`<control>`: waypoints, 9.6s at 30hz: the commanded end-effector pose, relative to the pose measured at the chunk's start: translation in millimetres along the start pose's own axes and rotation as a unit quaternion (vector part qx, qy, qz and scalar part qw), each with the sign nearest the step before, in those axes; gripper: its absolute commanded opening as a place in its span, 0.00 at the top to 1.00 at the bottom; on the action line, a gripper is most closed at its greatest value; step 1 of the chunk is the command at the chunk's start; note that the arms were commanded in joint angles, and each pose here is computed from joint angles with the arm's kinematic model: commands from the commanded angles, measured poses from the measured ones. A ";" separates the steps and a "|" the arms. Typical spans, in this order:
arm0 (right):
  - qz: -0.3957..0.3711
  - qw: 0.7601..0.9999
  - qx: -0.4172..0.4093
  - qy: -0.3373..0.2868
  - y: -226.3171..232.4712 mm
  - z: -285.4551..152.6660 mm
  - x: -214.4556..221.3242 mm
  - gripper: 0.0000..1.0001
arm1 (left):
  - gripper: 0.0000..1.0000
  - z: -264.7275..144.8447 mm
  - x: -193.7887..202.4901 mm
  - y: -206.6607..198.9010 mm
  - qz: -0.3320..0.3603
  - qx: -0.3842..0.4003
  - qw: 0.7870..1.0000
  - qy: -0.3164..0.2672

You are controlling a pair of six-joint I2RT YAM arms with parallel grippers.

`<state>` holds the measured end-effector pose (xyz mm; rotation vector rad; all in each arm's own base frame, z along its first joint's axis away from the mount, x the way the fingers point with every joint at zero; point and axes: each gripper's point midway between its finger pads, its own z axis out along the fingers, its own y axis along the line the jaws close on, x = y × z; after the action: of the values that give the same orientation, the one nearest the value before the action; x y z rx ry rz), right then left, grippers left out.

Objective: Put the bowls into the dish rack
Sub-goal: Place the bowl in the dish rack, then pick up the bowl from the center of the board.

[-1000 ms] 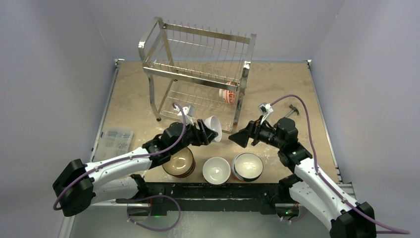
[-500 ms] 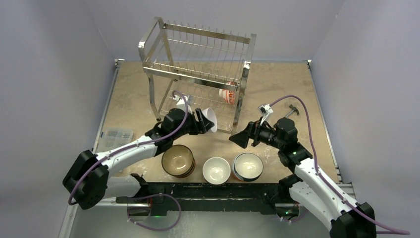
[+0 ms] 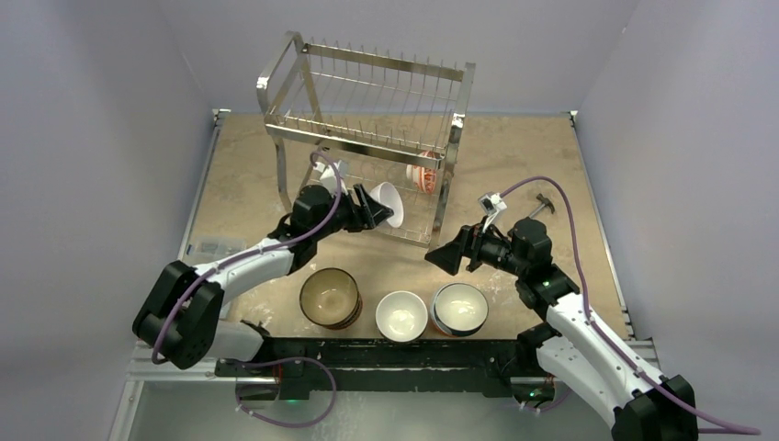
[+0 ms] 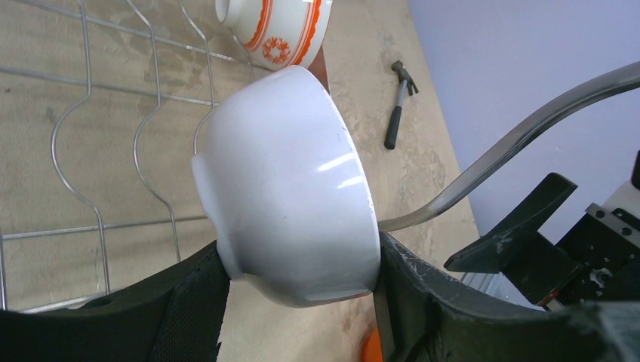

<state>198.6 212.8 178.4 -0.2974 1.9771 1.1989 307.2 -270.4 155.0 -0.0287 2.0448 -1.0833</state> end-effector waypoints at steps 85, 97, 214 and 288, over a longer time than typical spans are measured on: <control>-0.060 0.997 0.041 -0.002 -20.9 8.2 -10.8 0.01 | 1.00 146.7 -60.0 68.9 0.318 -0.030 0.946 -0.049; -0.061 0.997 0.038 -0.005 -18.7 7.2 -12.2 0.01 | 0.95 135.1 -58.1 52.8 0.340 -0.021 0.939 -0.043; -0.039 0.998 0.041 0.016 -18.5 11.3 10.7 0.02 | 0.64 -56.8 171.2 -35.8 0.304 -0.045 0.911 0.274; -0.028 0.995 -0.059 0.075 5.4 21.6 30.3 0.17 | 1.00 -43.1 49.5 -86.2 0.174 -0.129 0.975 0.057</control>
<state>187.6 233.9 143.5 -0.4742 2.0671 1.2546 195.4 -289.9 129.5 0.3790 2.3602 -0.4466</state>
